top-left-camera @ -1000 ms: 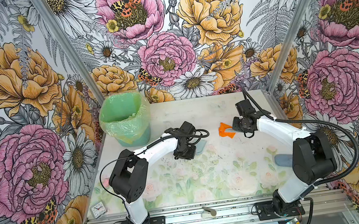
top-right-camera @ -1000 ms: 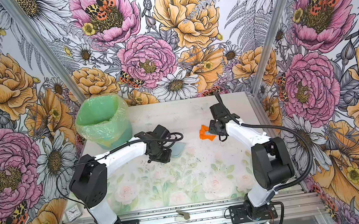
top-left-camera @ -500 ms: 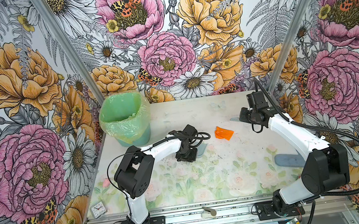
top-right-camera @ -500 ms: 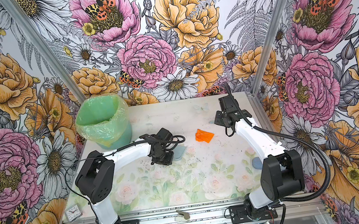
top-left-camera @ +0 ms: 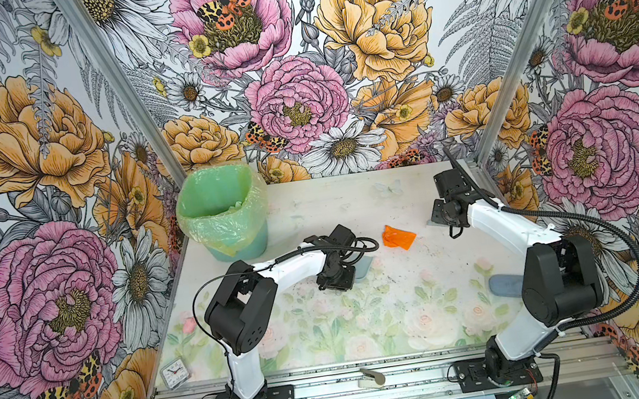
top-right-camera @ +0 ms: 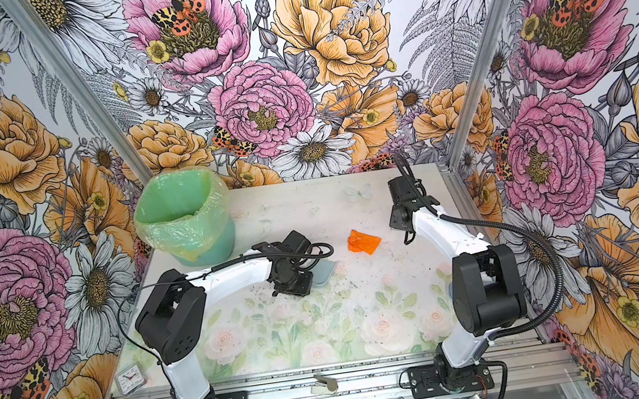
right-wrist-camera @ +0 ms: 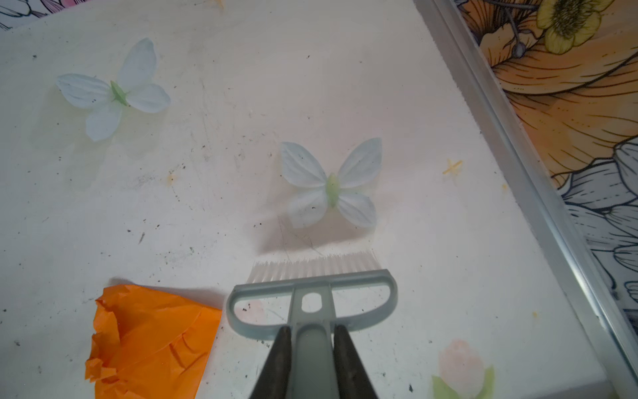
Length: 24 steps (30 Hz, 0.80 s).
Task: Sweep away the paper scraps from the table
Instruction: 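Brush the orange scrap toward the dustpan with the right brush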
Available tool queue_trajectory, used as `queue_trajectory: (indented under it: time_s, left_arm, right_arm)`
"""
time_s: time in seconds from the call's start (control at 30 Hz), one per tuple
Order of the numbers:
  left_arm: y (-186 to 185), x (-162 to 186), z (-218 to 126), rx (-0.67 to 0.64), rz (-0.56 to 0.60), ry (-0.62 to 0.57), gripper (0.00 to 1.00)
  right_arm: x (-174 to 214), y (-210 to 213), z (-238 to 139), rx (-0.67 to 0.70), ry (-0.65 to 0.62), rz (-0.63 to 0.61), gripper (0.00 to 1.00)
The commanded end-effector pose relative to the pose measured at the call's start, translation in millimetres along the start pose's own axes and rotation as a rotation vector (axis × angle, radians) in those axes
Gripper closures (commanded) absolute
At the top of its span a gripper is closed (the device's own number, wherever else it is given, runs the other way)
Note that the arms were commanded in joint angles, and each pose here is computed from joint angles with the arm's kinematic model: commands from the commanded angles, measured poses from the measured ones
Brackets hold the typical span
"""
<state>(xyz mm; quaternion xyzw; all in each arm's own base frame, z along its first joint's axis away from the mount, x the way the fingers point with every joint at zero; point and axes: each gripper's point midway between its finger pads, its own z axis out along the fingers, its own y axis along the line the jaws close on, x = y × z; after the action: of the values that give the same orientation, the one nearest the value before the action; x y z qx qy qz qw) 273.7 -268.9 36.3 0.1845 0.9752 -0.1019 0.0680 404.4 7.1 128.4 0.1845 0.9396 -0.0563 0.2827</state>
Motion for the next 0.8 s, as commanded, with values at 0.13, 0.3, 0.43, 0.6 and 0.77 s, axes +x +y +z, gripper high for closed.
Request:
queue_trajectory:
  time_s: [0.13, 0.3, 0.43, 0.6, 0.77]
  left_arm:
    - [-11.0, 0.1, 0.1, 0.018, 0.013, -0.027, 0.85]
    - [-9.1, 3.7, 1.1, 0.000, 0.013, -0.026, 0.85]
    - [-6.4, 5.6, 1.3, -0.013, 0.003, -0.026, 0.85]
    - [-2.0, 6.7, 4.4, -0.035, -0.012, -0.024, 0.85]
    - [1.3, 8.5, 7.3, -0.051, -0.024, -0.018, 0.85]
  right_arm:
    - [35.4, 38.9, 4.1, -0.071, 0.070, -0.054, 1.00]
    - [53.1, 65.6, -0.8, -0.131, 0.100, -0.074, 1.00]
    - [61.2, 84.2, -9.9, -0.183, 0.108, -0.096, 1.00]
    - [66.8, 94.3, -20.4, -0.234, 0.114, -0.121, 1.00]
    - [50.9, 91.9, -34.5, -0.241, 0.048, -0.182, 1.00]
